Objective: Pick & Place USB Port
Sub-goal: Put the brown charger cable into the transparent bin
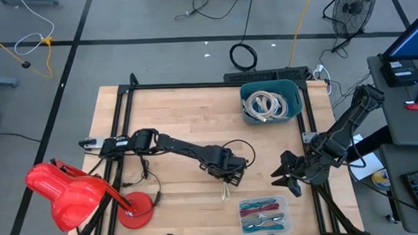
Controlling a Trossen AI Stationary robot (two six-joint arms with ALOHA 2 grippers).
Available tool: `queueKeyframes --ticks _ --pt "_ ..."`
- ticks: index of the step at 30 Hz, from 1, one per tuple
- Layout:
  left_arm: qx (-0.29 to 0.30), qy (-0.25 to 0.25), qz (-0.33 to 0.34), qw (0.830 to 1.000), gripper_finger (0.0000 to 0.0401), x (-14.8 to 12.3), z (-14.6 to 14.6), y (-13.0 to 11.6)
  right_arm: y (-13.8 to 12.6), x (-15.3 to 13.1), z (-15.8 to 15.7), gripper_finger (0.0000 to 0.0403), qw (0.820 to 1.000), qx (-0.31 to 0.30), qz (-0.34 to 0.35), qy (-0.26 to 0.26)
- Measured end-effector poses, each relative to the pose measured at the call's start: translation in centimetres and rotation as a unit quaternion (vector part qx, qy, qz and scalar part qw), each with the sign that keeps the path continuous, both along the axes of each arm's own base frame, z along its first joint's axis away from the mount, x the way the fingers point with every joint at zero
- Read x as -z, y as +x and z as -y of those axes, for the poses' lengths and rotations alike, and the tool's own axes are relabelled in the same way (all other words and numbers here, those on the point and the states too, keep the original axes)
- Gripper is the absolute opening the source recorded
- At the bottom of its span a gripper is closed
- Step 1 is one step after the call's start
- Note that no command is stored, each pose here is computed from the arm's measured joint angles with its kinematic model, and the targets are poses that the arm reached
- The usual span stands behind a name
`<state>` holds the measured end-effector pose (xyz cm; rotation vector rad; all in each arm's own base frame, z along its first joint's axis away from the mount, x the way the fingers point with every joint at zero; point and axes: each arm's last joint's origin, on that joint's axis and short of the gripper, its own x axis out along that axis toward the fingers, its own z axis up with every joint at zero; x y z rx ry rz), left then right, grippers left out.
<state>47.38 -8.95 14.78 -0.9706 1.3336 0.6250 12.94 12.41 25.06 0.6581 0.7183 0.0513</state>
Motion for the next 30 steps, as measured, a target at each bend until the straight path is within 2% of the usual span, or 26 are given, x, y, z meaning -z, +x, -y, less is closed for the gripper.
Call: queueKeyframes --ticks 9,14,25,30 --pt "0.014 0.000 0.018 1.000 0.0064 0.1 0.1 0.3 0.2 -0.3 -0.2 0.0171 1.000 -0.007 0.017 0.005" --pt "0.026 0.003 0.004 1.000 0.0011 0.1 -0.1 0.1 0.2 -0.3 -0.2 0.0171 1.000 -0.007 0.017 0.005" --pt "0.039 0.025 -0.038 0.998 0.0003 0.2 -0.3 -0.8 0.2 -0.3 -0.2 0.0171 1.000 -0.006 0.016 0.007" --pt "0.042 0.058 -0.034 0.997 0.0001 -0.5 0.2 -1.1 0.2 -0.3 -0.2 0.0171 1.000 -0.005 0.016 0.009"
